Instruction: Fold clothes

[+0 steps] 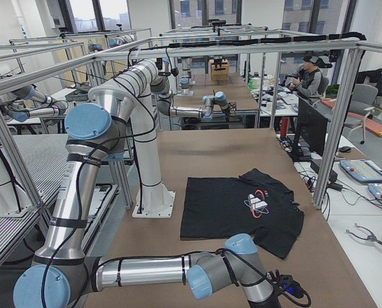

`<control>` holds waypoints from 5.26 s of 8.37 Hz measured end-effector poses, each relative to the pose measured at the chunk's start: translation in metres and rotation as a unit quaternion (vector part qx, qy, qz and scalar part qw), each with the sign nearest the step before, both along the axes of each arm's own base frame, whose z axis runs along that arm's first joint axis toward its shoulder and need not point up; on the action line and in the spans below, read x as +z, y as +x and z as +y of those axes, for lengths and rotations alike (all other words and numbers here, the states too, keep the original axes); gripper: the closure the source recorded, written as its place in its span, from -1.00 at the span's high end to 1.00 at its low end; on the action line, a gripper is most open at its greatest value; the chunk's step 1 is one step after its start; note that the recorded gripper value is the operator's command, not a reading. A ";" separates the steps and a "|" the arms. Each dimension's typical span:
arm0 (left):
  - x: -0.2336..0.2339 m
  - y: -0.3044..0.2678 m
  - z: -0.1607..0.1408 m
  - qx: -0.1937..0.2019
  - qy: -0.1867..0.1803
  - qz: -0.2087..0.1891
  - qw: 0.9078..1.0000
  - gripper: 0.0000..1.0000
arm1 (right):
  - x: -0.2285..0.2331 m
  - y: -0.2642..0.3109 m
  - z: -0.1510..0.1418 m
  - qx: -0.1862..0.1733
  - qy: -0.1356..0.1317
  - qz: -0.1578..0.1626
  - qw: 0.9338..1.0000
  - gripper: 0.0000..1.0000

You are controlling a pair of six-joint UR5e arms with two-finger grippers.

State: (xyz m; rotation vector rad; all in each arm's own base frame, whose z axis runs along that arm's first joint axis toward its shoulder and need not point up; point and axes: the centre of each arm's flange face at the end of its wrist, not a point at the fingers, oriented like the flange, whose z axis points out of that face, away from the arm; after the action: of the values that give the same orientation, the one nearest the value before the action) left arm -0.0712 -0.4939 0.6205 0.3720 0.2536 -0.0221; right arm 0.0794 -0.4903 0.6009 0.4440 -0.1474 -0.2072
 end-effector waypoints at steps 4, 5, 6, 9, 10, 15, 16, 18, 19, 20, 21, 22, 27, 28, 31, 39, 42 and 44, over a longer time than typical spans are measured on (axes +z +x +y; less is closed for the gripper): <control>-0.033 0.012 -0.031 0.016 0.053 0.022 0.998 1.00 | -0.006 -0.004 -0.003 0.002 0.020 -0.009 1.000 0.87; -0.044 0.023 -0.042 0.032 0.064 0.031 0.997 1.00 | -0.012 -0.008 -0.010 -0.001 0.028 -0.010 1.000 0.87; -0.055 0.044 -0.058 0.056 0.075 0.034 0.995 1.00 | -0.024 -0.020 -0.023 -0.010 0.038 -0.012 0.999 0.89; -0.075 0.108 -0.109 0.108 0.083 0.060 0.989 1.00 | -0.048 -0.092 -0.078 -0.008 0.041 -0.054 0.998 0.89; -0.084 0.132 -0.128 0.116 0.079 0.077 0.987 1.00 | -0.059 -0.137 -0.101 -0.001 0.034 -0.080 0.996 0.88; -0.130 0.286 -0.187 0.124 0.055 0.184 0.973 1.00 | -0.122 -0.314 -0.141 0.022 0.007 -0.177 0.984 0.88; -0.134 0.315 -0.189 0.118 0.052 0.203 0.971 1.00 | -0.129 -0.327 -0.139 0.019 0.006 -0.184 0.983 0.88; -0.146 0.369 -0.189 0.107 0.042 0.237 0.965 1.00 | -0.133 -0.340 -0.135 0.014 0.010 -0.193 0.981 0.88; -0.152 0.386 -0.189 0.104 0.039 0.248 0.962 0.90 | -0.134 -0.344 -0.133 0.010 0.012 -0.195 0.981 0.88; -0.156 0.397 -0.190 0.102 0.036 0.254 0.961 0.60 | -0.135 -0.347 -0.132 0.008 0.013 -0.196 0.981 0.88; -0.157 0.403 -0.190 0.101 0.034 0.257 0.960 0.35 | -0.134 -0.350 -0.131 0.006 0.013 -0.196 0.981 0.88; -0.157 0.408 -0.190 0.102 0.033 0.258 0.960 0.29 | -0.134 -0.351 -0.130 0.005 0.012 -0.196 0.981 0.88; -0.160 0.426 -0.189 0.112 0.031 0.259 0.959 -0.56 | -0.129 -0.352 -0.129 0.005 0.010 -0.192 0.981 0.88; -0.161 0.426 -0.189 0.111 0.031 0.260 0.959 -0.57 | -0.129 -0.352 -0.129 0.005 0.010 -0.192 0.981 0.88; -0.162 0.421 -0.191 0.109 0.034 0.260 0.959 -0.59 | -0.130 -0.352 -0.129 0.005 0.011 -0.193 0.981 0.88; -0.209 0.419 -0.183 0.068 0.040 0.303 0.950 -1.00 | -0.132 -0.353 -0.128 0.003 0.013 -0.195 0.981 0.88; -0.281 0.473 -0.172 0.032 0.036 0.348 0.936 -1.00 | -0.133 -0.352 -0.127 0.003 0.013 -0.195 0.981 0.88; -0.309 0.529 -0.151 0.008 0.043 0.352 0.935 -1.00 | -0.132 -0.352 -0.127 0.003 0.013 -0.195 0.981 0.88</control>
State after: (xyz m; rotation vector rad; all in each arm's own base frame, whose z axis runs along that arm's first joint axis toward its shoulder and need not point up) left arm 0.4575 -0.6444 0.3117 0.4404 0.9719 -0.1310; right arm -0.2730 -0.6172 0.4685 0.5071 -0.5283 -0.1139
